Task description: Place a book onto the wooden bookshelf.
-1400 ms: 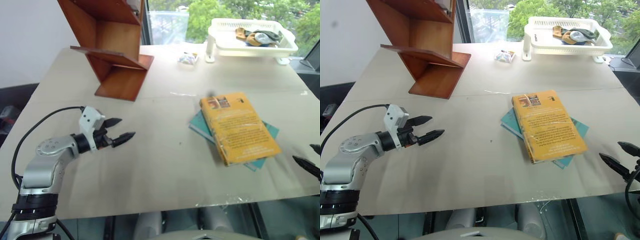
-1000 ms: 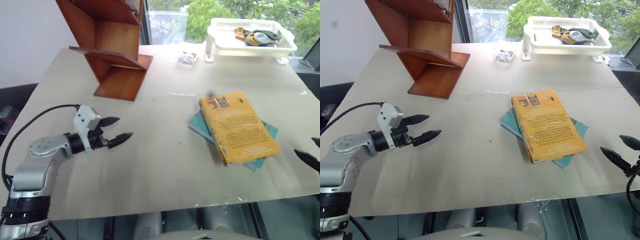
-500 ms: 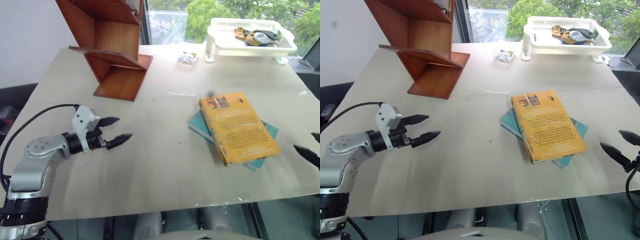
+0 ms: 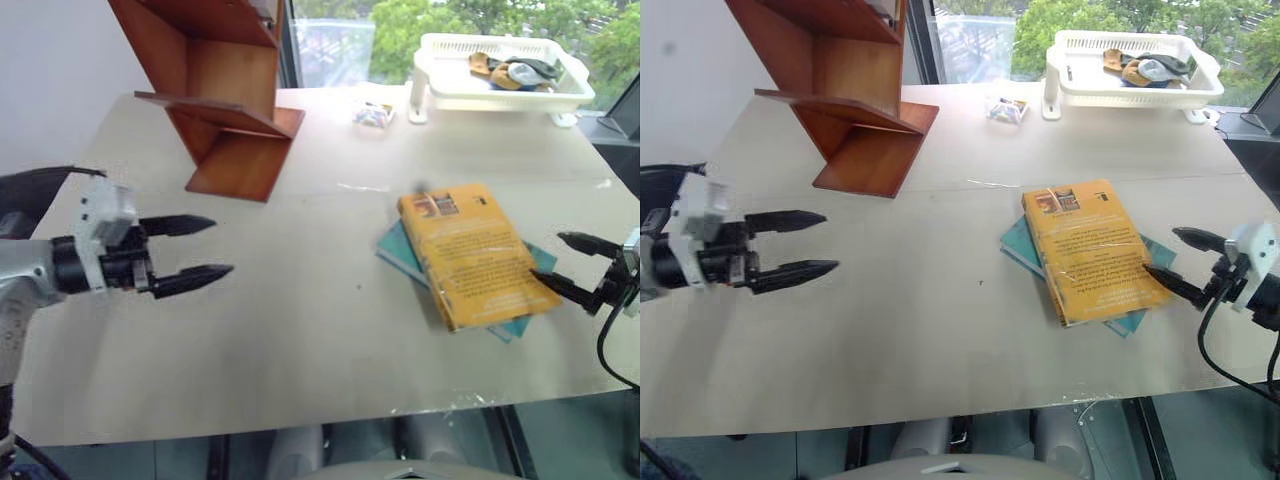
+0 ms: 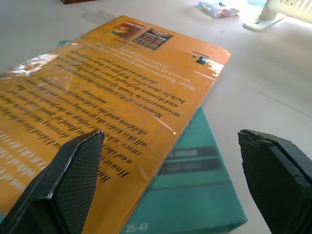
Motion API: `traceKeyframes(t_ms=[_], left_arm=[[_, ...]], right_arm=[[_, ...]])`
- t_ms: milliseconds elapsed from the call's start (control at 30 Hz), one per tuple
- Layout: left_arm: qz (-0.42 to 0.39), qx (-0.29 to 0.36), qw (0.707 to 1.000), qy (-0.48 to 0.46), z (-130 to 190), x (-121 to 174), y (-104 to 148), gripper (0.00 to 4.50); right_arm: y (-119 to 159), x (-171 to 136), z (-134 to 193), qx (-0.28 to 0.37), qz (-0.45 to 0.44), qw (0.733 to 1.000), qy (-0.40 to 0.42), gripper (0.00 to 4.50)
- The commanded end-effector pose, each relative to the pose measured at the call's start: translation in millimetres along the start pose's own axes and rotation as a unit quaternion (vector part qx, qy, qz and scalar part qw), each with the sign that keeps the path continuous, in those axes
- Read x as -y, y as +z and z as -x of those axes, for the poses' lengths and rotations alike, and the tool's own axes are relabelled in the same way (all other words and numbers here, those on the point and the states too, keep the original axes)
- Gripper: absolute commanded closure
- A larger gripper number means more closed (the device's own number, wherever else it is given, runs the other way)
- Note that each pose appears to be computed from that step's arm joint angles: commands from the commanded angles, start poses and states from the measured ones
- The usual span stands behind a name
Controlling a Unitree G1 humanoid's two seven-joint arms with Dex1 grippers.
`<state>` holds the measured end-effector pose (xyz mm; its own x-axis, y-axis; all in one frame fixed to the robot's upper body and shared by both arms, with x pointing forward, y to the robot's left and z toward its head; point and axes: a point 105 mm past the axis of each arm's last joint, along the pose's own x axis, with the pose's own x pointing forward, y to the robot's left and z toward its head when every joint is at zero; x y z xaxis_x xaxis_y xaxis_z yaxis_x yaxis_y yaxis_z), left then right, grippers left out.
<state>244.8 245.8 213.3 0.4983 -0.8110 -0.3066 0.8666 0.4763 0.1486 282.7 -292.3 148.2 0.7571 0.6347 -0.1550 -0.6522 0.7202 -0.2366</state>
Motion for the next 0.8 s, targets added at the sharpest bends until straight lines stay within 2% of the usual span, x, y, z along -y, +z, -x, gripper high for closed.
traceKeyframes(t_ms=[33, 167, 500, 733, 800], left_arm=[[-0.017, 0.017, 1.0, -0.01, 2.2, 9.5, 10.7, 0.09], [-0.016, 0.053, 0.998, -0.008, 3.2, 13.8, 23.4, 0.09], [0.014, 0.056, 0.996, -0.071, 7.9, 35.5, 27.7, 0.09], [-0.01, 0.052, 0.996, -0.076, 4.3, 27.7, 29.7, 0.09], [-0.015, 0.055, 0.995, -0.077, 1.8, 25.7, 32.3, 0.09]], right_arm=[[4.9, 30.0, 8.7, -0.011, 0.041, 0.997, -0.071, 0.0], [-4.5, 50.1, 18.5, -0.02, 0.013, 0.993, -0.118, 0.0], [-41.7, 35.3, 17.5, -0.076, -0.103, 0.987, -0.098, 0.0], [-35.9, 26.8, 4.8, -0.031, -0.165, 0.981, -0.092, 0.0], [-37.2, 20.5, 0.7, -0.042, -0.169, 0.981, -0.086, 0.0]])
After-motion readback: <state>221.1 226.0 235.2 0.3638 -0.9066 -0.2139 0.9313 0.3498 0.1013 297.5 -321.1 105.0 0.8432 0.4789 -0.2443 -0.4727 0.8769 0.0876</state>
